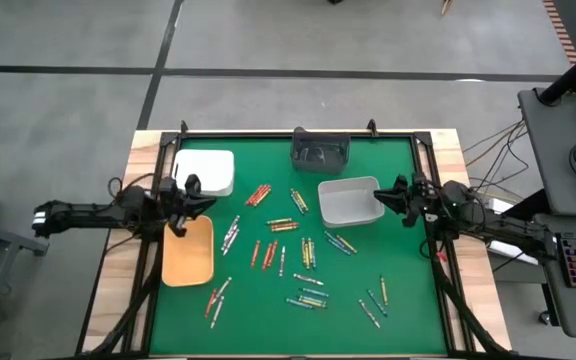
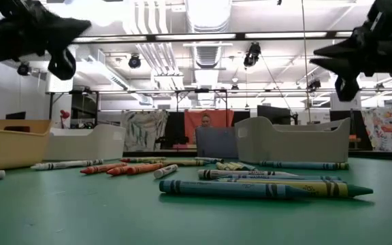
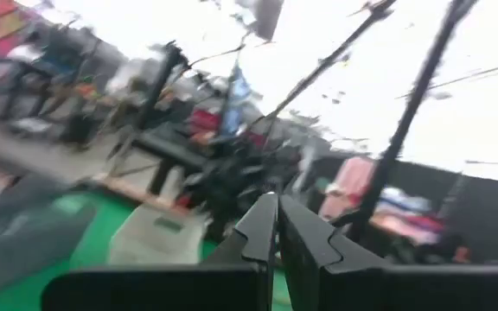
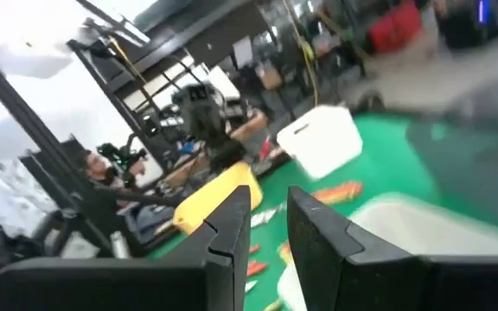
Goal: Sort crayons
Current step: Put the green crayon into the gray bin
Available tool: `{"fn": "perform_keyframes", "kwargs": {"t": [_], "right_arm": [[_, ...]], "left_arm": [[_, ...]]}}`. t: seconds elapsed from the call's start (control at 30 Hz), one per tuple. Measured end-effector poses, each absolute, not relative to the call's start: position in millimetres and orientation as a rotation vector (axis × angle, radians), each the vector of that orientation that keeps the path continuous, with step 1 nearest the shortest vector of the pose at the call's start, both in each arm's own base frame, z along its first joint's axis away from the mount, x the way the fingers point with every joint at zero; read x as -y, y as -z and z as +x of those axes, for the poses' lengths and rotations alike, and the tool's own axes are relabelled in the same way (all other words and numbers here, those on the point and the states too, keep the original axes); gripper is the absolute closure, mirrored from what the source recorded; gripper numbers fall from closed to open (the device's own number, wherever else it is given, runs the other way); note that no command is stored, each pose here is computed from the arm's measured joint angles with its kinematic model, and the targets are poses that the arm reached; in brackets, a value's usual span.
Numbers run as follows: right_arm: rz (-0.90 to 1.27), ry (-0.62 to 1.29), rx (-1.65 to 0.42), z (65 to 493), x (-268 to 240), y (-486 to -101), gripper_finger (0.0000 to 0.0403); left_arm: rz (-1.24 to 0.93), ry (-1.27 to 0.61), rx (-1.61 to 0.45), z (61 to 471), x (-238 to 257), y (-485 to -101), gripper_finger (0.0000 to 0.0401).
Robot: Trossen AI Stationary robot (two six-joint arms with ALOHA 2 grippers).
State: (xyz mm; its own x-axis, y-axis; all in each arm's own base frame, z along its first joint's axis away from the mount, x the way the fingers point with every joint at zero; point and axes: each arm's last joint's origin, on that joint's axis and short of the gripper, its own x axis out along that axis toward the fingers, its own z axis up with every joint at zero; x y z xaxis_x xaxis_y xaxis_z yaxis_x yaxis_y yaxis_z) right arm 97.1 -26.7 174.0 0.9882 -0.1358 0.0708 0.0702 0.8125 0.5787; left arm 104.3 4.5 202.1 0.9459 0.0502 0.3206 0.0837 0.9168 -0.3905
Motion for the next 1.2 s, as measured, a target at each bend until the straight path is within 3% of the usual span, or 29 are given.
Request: {"fn": "perform_keyframes", "kwargs": {"t": [0.23, 0.57, 0.7, 1.03, 1.2], "right_arm": [[0.673, 0.089, 0.133, 103.9, 28.4, -177.6, 0.0335], [0.809, -0.103, 0.137, 113.0, 25.9, -217.0, 0.0335], [0.892, -0.073, -0.040, 123.4, 27.1, -235.0, 0.0335], [1.079, 0.231, -0.646, 121.8, 26.0, -278.3, 0.0335], [1.109, 0.406, -0.896, 110.2, 23.9, -284.4, 0.0335]], "left_arm": [[-0.364, -0.001, 0.413, 105.9, -5.3, -209.4, 0.0401], [-0.353, -0.135, 0.488, 111.6, -9.6, -213.7, 0.0401], [-0.313, -0.140, 0.519, 113.7, -9.6, -216.3, 0.0401], [-0.289, -0.138, 0.518, 118.8, -9.7, -215.7, 0.0401], [-0.228, -0.082, 0.536, 125.4, -8.1, -238.5, 0.0401]]}}
